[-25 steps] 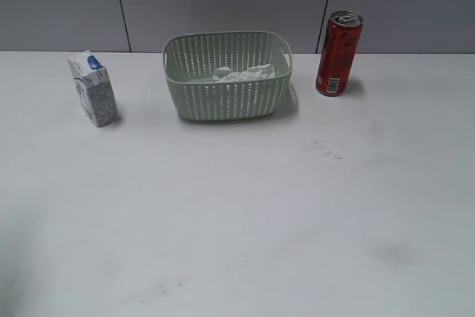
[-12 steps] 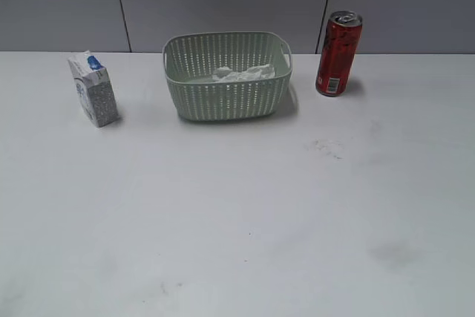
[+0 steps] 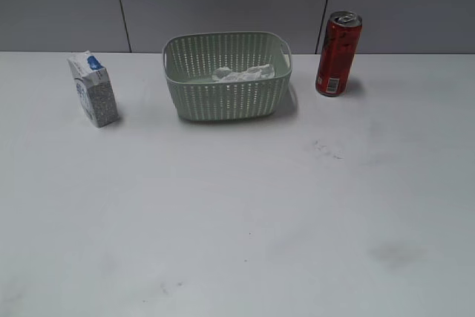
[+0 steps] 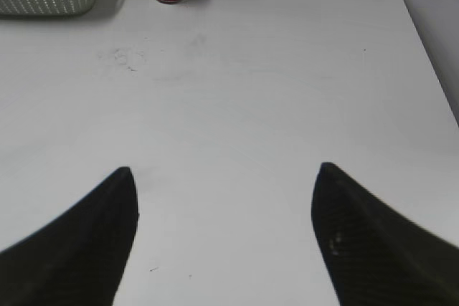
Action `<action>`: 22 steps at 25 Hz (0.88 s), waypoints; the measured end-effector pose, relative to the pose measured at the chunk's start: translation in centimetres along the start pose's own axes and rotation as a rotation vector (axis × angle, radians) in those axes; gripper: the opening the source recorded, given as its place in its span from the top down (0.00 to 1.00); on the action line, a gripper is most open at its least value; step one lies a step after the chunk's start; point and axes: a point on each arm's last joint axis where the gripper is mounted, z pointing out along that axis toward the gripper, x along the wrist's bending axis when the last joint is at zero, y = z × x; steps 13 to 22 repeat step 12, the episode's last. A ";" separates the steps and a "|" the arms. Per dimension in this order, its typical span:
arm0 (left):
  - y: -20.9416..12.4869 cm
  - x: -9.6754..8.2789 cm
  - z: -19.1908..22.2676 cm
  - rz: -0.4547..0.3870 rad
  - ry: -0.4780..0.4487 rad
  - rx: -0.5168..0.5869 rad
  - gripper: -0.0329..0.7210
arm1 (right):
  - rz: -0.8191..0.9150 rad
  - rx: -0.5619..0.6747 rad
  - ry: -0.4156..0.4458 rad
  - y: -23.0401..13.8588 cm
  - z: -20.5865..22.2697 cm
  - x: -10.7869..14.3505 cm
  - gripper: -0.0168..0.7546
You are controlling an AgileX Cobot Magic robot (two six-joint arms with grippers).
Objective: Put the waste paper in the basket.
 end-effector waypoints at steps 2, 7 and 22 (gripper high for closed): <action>-0.4 -0.1 -0.5 0.003 0.006 -0.044 0.18 | 0.000 0.000 0.000 0.0 0.0 0.0 0.24; -0.5 0.0 0.2 0.002 0.016 -0.082 0.18 | 0.002 0.000 0.001 0.0 0.0 0.0 0.24; -0.5 0.0 0.4 0.000 0.017 -0.089 0.18 | 0.002 0.000 0.001 0.0 0.0 0.0 0.24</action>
